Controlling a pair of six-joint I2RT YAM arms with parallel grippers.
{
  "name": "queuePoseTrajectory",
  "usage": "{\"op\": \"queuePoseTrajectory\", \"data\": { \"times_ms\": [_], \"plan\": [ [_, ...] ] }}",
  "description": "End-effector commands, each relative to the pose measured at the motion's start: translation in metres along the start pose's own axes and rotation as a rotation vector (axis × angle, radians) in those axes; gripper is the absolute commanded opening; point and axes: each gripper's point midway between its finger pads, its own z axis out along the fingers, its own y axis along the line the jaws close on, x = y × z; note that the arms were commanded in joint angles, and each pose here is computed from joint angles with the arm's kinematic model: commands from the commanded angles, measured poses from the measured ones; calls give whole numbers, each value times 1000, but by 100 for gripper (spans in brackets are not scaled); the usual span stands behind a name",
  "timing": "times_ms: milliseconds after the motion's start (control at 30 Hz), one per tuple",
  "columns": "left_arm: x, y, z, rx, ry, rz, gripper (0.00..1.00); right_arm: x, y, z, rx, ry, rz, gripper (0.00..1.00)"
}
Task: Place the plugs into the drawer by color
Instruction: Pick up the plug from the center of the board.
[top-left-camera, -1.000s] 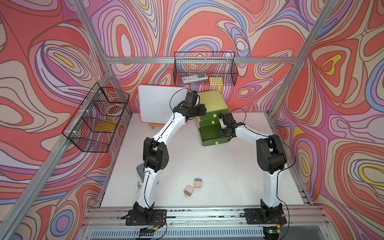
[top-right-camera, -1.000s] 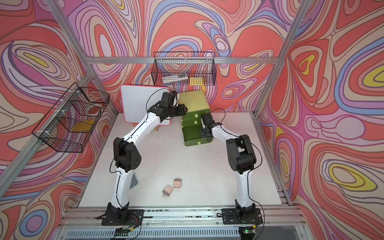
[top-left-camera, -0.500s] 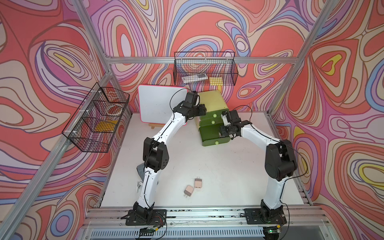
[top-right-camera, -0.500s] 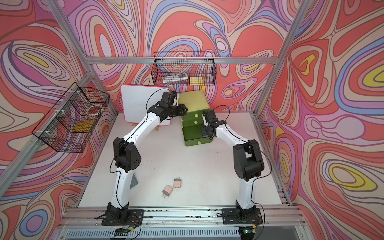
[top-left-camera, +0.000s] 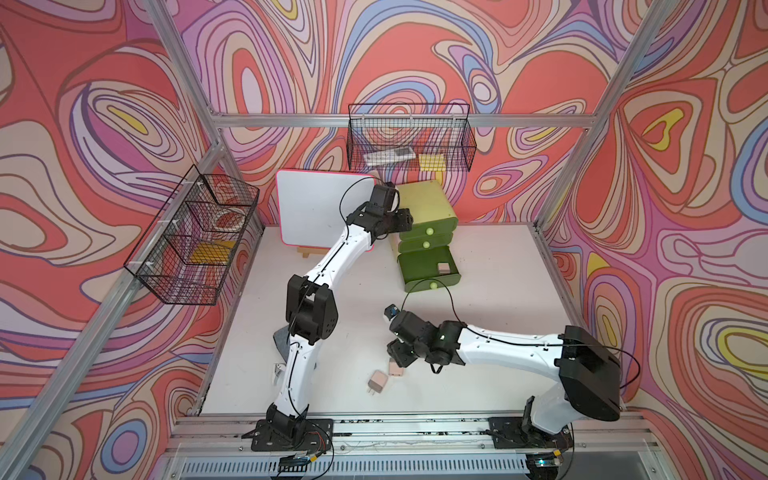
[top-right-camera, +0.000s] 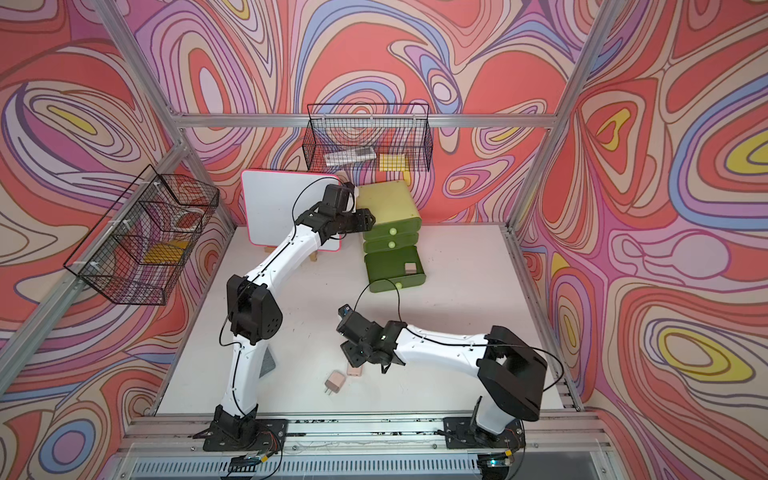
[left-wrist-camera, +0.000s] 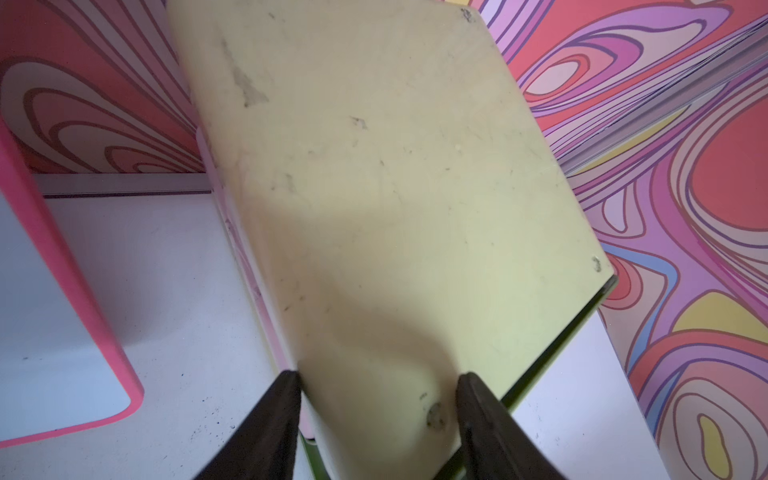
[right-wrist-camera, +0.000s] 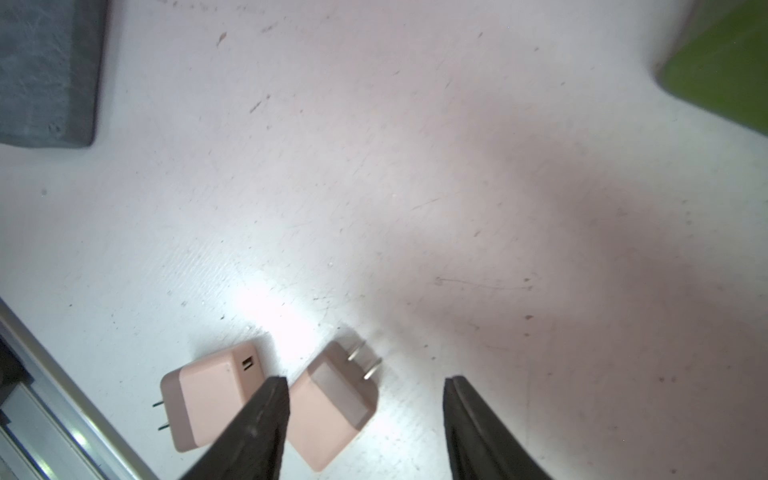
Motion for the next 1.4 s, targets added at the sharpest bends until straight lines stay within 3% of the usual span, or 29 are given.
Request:
{"op": "queuePoseTrajectory", "data": {
  "times_ms": [0, 300, 633, 967, 1200, 1367],
  "plan": [
    [20, 0, -2, -23, 76, 9, 58, -4, 9, 6, 46, -22, 77, 66],
    [17, -3, -6, -17, 68, 13, 58, 25, 4, 35, 115, 102, 94, 73],
    [18, -4, -6, -16, 68, 14, 58, 43, 0, 36, 124, 150, 139, 64],
    [20, -4, -3, -15, 73, 13, 58, 51, -6, 32, 148, 167, 175, 63],
    [21, -6, -3, -13, 73, 17, 58, 43, -9, 21, 154, 134, 182, 47],
    [21, -7, -4, -12, 74, 18, 58, 14, -23, 5, 206, 75, 124, 44]
  ]
}}
